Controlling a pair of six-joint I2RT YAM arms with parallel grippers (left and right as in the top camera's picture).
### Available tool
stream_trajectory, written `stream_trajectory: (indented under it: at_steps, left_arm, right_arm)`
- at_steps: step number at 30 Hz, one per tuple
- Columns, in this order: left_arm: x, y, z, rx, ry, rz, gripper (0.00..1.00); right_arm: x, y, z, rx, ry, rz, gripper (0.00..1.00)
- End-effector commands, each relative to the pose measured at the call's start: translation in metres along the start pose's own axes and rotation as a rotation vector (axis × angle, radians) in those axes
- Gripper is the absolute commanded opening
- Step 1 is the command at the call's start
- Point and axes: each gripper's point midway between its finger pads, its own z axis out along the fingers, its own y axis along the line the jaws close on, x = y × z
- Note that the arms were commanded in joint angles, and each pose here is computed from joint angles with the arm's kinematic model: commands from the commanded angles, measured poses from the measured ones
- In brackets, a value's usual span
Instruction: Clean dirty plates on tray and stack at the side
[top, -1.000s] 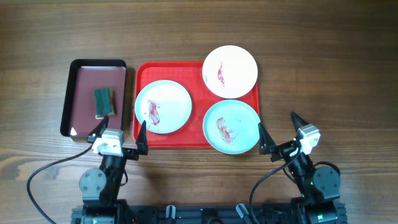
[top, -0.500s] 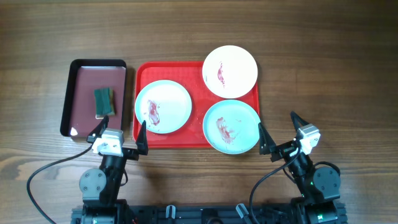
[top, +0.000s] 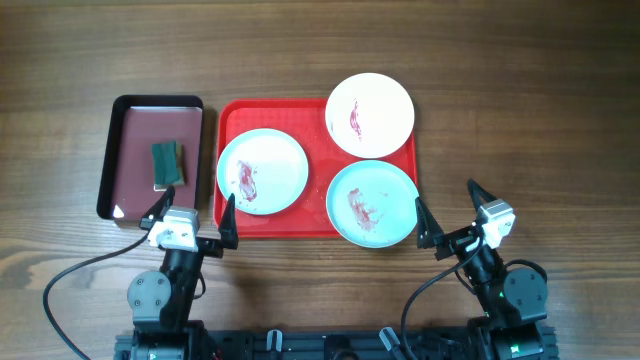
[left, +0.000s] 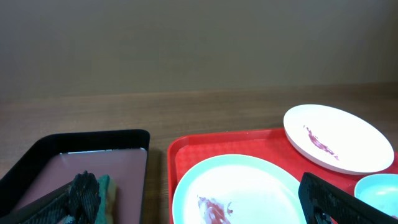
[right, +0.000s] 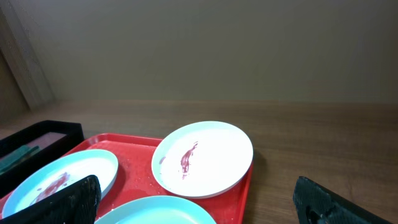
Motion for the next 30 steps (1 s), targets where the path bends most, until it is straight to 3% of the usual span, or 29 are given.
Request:
stream_trajectory:
  at_steps: [1, 13, 18, 30]
  left_arm:
    - [0.002, 0.003, 0.0, -0.015, 0.001, -0.003, 1.0]
    - [0.001, -0.002, 0.0, 0.015, -0.002, -0.004, 1.0]
    - [-0.001, -0.003, -0.002, 0.015, 0.014, -0.189, 1.0]
    - [-0.11, -0.016, -0.036, 0.023, 0.23, -0.23, 1.0]
  right_arm:
    - [-0.001, 0.0, 0.0, 0.0, -0.004, 0.007, 1.0]
    - [0.0, 0.001, 0.0, -0.005, -0.002, 0.113, 1.0]
    - [-0.018, 0.007, -0.002, -0.033, -0.048, 0.101, 1.0]
    - [-0.138, 0.039, -0.021, -0.135, -0.203, 0.048, 1.0]
